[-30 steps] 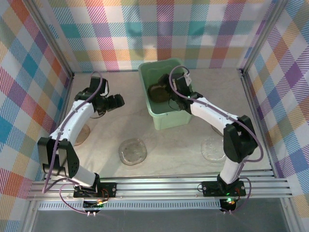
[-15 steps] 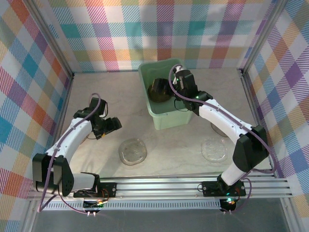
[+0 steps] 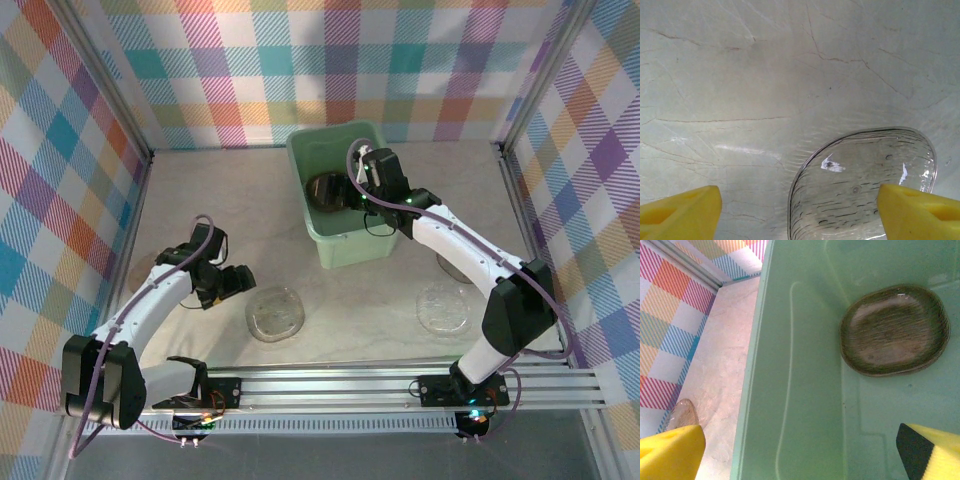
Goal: Place the plates into the plastic bin on the countertop
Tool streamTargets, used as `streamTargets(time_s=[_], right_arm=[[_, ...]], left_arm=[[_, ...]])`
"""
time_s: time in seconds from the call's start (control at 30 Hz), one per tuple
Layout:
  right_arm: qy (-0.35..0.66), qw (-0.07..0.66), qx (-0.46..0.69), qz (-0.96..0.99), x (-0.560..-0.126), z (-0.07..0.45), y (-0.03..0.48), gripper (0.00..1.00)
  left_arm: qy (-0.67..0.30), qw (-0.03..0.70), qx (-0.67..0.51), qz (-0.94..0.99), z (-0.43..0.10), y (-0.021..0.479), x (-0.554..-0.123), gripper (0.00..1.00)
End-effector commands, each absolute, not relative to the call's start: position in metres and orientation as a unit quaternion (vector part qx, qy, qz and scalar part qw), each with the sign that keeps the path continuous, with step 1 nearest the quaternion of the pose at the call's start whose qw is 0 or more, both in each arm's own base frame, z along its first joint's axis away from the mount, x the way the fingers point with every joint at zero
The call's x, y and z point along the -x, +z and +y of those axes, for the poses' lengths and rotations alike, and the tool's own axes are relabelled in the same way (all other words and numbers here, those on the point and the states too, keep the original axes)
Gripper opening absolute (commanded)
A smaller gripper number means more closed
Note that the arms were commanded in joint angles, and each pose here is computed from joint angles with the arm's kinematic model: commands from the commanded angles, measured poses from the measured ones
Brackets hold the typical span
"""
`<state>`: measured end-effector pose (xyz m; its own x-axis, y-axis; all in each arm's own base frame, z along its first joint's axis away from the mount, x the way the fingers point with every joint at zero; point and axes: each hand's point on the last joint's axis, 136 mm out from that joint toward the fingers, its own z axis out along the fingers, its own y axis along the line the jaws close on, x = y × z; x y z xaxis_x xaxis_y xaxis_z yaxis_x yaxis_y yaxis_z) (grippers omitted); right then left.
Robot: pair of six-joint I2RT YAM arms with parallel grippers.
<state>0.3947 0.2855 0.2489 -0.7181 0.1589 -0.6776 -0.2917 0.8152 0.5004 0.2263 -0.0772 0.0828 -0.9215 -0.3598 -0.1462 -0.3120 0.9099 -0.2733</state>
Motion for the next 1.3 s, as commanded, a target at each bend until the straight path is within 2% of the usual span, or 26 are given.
streamTargets(time_s=[0.0, 0.93, 1.27], right_arm=[[0.317, 0.380, 0.054, 0.868, -0.388, 0.287, 0.269, 0.98], [0.326, 0.358, 0.045, 0.874, -0.373, 0.282, 0.256, 0.98], [0.319, 0.356, 0.045, 0.877, -0.366, 0.277, 0.250, 0.98]], left_arm=[[-0.130, 0.087, 0.162, 0.974, -0.086, 0.078, -0.223, 0.80], [-0.114, 0.015, 0.126, 0.985, -0.113, 0.047, -0.190, 0.74], [-0.116, 0.005, 0.118, 0.986, -0.122, 0.039, -0.188, 0.66]])
